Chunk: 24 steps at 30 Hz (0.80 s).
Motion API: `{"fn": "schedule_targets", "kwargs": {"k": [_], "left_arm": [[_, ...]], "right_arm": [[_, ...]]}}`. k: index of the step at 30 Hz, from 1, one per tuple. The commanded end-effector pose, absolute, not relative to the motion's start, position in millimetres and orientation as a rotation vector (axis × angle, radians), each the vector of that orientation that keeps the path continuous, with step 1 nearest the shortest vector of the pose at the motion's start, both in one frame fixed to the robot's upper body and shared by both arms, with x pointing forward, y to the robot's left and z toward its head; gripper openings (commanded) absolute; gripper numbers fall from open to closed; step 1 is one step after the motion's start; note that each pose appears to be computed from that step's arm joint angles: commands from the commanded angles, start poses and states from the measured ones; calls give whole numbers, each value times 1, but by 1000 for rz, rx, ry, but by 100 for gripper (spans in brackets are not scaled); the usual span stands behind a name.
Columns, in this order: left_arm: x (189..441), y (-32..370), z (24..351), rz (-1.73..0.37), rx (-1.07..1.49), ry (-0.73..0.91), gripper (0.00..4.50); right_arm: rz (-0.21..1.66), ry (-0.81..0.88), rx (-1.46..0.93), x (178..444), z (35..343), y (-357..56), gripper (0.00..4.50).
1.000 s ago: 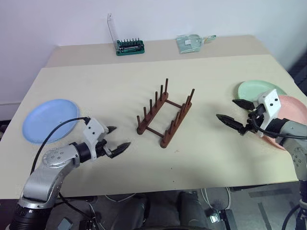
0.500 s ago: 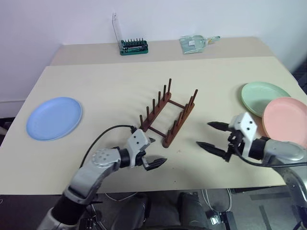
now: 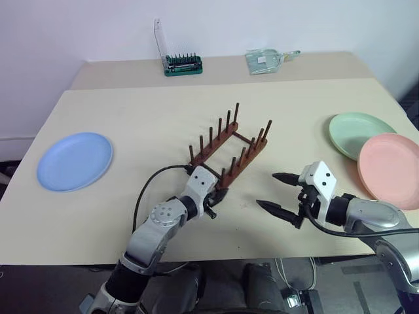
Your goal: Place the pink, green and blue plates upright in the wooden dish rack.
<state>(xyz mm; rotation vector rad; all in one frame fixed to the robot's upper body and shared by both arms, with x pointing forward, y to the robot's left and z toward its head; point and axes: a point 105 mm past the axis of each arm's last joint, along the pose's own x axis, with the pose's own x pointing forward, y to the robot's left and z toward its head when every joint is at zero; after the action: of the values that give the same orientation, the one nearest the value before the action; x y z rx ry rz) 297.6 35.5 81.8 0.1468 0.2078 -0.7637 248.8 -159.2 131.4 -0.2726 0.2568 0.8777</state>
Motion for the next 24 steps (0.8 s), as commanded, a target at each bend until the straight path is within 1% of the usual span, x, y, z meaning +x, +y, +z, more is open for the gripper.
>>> {"fn": "schedule_targets", "kwargs": {"k": [1, 3, 6, 9, 11, 13, 18, 24], "left_arm": [[308, 50, 67, -732, 193, 252, 76], [313, 48, 69, -764, 222, 233, 76], [324, 32, 86, -1002, 308, 135, 76], [327, 24, 95, -1152, 389, 60, 76], [334, 17, 100, -1270, 393, 81, 76], [337, 15, 101, -1343, 405, 97, 76], [351, 15, 96, -1406, 464, 121, 76], [354, 20, 89, -1434, 448, 143, 76]], "right_arm": [[885, 263, -338, 246, 128, -161, 450], [888, 281, -361, 245, 124, -162, 450], [891, 285, -368, 245, 118, -161, 450], [891, 277, -366, 245, 117, -160, 450], [878, 271, -368, 244, 115, -158, 450], [871, 267, -369, 242, 113, -157, 450], [818, 238, -358, 240, 115, -157, 450], [770, 247, -336, 236, 113, -160, 450]]}}
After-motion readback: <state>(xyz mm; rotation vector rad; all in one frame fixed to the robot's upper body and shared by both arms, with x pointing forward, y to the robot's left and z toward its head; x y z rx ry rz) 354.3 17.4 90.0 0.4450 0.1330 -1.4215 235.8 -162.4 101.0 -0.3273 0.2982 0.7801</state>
